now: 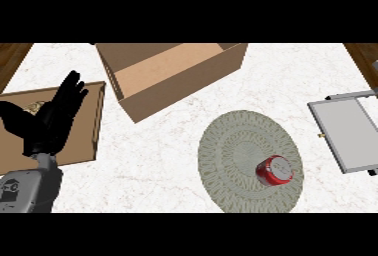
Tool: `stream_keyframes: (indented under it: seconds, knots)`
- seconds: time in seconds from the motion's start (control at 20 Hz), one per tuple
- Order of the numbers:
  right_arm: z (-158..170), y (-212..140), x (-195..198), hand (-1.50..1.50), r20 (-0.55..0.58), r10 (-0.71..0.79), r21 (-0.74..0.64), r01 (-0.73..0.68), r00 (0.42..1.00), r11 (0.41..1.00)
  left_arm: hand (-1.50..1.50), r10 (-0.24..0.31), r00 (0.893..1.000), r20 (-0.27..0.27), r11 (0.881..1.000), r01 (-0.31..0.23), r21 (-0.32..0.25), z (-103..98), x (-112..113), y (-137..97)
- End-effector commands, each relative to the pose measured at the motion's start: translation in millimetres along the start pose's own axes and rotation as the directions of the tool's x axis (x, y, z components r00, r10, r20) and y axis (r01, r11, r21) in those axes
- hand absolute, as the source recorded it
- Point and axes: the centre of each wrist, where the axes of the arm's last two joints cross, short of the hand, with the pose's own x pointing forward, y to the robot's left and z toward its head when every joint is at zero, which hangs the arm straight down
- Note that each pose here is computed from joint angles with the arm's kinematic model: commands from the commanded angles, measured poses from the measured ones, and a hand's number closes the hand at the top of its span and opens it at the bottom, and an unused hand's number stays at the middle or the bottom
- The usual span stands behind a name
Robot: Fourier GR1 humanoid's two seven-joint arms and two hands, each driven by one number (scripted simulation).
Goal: Pick the squash from the placemat and place it in the tiered shelf
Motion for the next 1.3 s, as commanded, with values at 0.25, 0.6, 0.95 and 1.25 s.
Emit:
stream_keyframes:
  seconds: [0.25, 0.6, 0.95, 1.25]
  knots:
    - [-40, -44, -98, 1.5, -0.065, -0.084, -0.034, 0.082, 0.994, 0.996, 0.0, 0.004, 1.0, 0.005, 1.0, -0.004, -0.003, 3, 15, -22]
    - [-65, -58, -131, 1.5, -0.049, -0.096, -0.011, 0.096, 0.994, 0.995, 0.0, 0.008, 1.0, 0.01, 1.0, -0.008, -0.014, -4, -9, 1]
    - [-49, -44, -166, 1.5, -0.07, -0.086, 0.004, 0.087, 0.994, 0.996, 0.0, -0.01, 1.0, 0.014, 1.0, 0.01, -0.008, -10, 11, -6]
    - [-75, -69, -173, -1.5, -0.21, -0.067, -0.118, 0.042, 0.975, 0.992, 0.0, -0.01, 1.0, 0.0, 1.0, 0.01, -0.004, -16, 2, -12]
